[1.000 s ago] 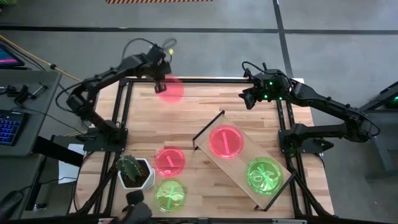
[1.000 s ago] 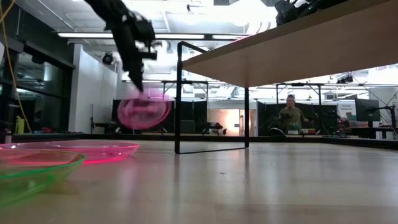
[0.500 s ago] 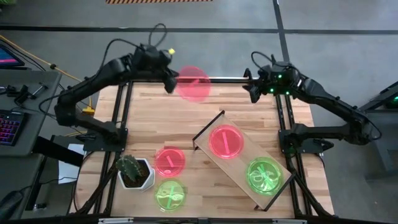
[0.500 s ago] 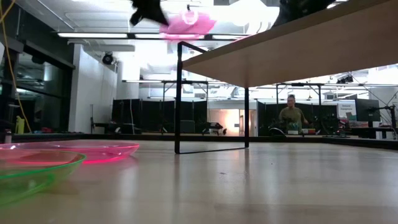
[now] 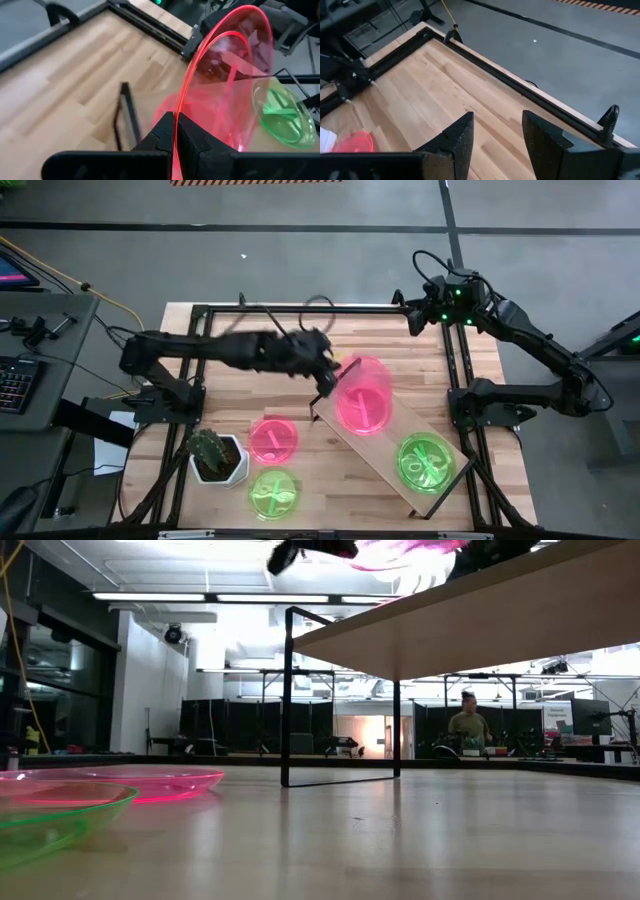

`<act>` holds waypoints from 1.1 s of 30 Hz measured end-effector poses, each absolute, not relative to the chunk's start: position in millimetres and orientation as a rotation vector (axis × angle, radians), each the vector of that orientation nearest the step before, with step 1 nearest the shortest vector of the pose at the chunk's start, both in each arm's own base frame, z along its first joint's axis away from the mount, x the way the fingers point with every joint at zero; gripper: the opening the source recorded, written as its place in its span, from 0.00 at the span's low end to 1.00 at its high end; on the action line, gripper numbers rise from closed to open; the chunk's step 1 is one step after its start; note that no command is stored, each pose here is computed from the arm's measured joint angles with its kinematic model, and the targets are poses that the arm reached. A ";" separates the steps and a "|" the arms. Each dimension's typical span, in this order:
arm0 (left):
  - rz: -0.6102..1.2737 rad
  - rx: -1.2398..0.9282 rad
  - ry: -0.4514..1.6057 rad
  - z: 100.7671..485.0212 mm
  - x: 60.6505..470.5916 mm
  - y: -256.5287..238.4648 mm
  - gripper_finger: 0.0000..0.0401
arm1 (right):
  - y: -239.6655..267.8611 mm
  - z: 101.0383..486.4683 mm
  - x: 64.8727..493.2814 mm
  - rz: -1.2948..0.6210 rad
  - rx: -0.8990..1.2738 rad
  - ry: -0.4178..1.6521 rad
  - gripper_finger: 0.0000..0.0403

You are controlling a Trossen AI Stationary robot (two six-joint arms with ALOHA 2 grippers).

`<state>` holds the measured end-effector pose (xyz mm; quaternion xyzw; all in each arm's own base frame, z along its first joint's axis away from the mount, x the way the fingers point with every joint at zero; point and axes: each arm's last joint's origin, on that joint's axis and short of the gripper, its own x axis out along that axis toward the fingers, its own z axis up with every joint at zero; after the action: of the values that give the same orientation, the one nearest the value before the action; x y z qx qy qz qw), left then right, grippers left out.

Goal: Place and stack plates onto a shelf
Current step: Stack the top pink plate on top of the pink plate on the shelf

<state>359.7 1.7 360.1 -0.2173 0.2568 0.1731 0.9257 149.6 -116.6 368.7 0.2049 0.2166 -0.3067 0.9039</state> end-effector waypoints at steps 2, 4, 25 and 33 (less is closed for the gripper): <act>0.370 -0.479 0.528 348.8 371.0 -6.3 0.00 | -116.4 368.3 149.3 -0.631 0.415 0.455 0.37; 0.377 -0.519 0.534 337.8 380.8 -12.9 0.00 | -116.3 368.2 149.3 -0.631 0.415 0.457 0.37; 0.306 -0.460 0.628 310.4 396.7 -33.7 0.00 | -116.3 367.9 149.4 -0.668 0.558 0.410 0.37; 0.267 -0.294 0.658 309.5 395.9 -32.6 0.02 | -116.2 367.7 149.4 -0.672 0.576 0.407 0.37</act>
<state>395.9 -32.6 309.5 -0.1435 0.3207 0.1301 0.9271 149.4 -116.2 367.7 0.2767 0.1955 -0.3229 0.8837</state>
